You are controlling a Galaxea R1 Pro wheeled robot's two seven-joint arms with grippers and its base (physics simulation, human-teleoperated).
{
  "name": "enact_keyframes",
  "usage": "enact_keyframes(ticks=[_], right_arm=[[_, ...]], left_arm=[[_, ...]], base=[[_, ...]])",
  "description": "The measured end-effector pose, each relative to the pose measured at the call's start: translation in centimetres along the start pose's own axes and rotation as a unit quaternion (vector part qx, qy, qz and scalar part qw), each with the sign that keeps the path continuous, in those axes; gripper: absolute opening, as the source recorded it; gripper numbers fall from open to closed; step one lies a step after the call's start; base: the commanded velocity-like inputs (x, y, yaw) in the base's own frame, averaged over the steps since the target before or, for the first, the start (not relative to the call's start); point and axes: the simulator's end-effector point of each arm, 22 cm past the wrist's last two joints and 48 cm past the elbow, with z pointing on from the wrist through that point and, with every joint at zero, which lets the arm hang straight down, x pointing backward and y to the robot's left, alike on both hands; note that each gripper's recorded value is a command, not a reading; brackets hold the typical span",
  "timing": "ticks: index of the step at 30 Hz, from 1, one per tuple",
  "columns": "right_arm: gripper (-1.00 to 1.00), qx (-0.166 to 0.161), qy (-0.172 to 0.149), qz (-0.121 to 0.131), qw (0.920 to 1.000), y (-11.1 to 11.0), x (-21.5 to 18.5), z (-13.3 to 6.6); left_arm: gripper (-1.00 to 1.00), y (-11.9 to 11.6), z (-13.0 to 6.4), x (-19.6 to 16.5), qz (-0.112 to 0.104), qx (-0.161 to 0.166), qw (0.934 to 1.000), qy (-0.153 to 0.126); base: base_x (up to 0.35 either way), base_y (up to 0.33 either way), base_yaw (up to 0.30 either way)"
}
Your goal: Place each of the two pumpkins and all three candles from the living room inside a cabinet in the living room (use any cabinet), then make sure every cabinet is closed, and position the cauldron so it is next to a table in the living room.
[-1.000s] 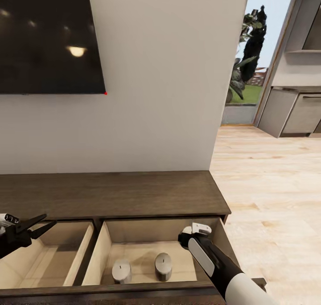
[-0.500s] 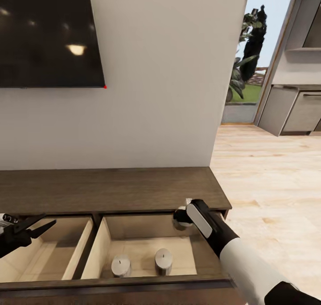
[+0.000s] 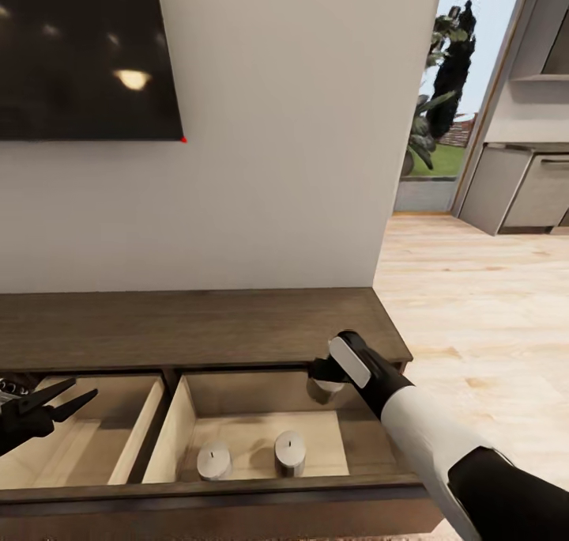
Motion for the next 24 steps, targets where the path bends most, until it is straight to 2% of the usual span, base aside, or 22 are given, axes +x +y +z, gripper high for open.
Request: enact_keyframes(ticks=[3,12,18,24], right_arm=[[-1.0,0.007,0.017,0.003,0.9998,-0.2,1.2,1.3],[-1.0,0.022,0.043,0.002,0.9988,-1.1,3.1,3.8],[-1.0,0.054,0.043,0.008,0.9975,-3.3,3.8,6.0],[-1.0,0.062,0.05,0.015,0.9967,-4.0,4.6,7.6]], left_arm=[[1.0,0.5,0.0,0.1,-0.004,-0.004,1.0,0.002],[1.0,2.2,0.1,0.6,-0.018,-0.014,0.9997,0.005],[1.0,3.3,0.1,1.0,-0.026,-0.021,0.9994,0.008],[1.0,4.4,0.2,1.4,-0.036,-0.029,0.9989,0.011]], base=[[0.0,0.0,0.0],[0.0,0.0,0.0],[0.0,0.0,0.0],[0.0,0.0,0.0]])
